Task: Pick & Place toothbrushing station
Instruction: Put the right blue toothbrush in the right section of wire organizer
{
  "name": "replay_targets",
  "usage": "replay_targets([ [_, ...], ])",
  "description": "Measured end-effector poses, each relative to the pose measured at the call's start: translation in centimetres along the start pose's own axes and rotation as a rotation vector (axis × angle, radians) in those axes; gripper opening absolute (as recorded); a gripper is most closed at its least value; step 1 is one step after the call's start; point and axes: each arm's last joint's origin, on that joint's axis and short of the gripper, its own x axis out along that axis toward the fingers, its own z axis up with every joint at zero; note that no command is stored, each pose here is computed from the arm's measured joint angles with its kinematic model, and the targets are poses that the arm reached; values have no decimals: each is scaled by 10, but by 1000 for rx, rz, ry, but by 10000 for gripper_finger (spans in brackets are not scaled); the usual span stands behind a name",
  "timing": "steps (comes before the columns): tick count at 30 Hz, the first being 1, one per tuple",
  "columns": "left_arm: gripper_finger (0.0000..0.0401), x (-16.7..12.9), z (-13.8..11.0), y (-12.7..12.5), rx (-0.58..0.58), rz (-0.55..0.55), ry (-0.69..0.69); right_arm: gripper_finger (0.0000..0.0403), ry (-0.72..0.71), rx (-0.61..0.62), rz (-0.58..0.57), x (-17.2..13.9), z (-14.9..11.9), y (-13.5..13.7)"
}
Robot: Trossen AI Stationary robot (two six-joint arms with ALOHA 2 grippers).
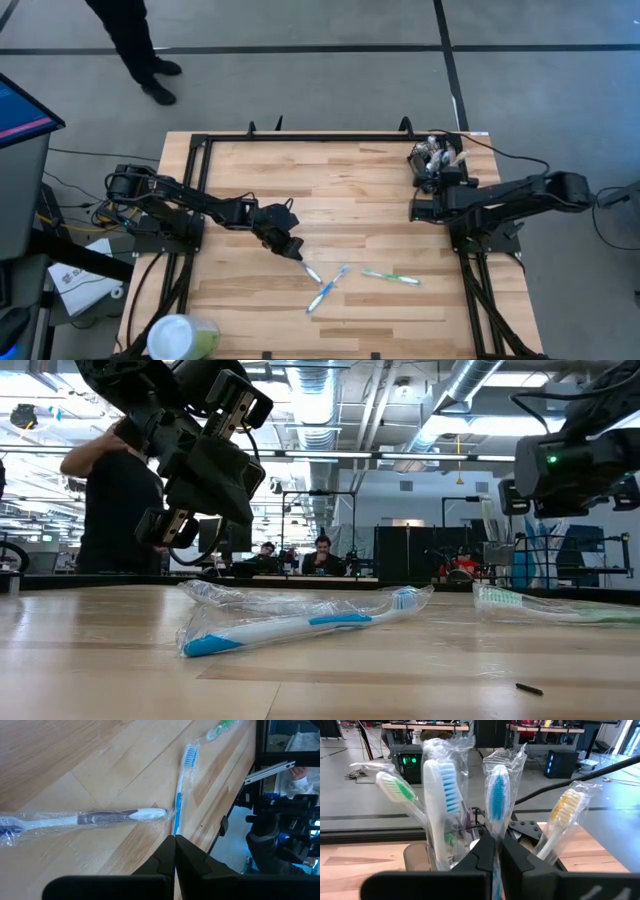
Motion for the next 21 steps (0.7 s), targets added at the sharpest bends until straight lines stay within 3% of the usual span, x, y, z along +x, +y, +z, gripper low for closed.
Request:
replay_targets([
  [10,0,0,0,0,16,0,0,16,-4,6,1,0,-2,3],
  [21,0,0,0,0,18,0,0,91,88,9,1,-1,-4,5],
])
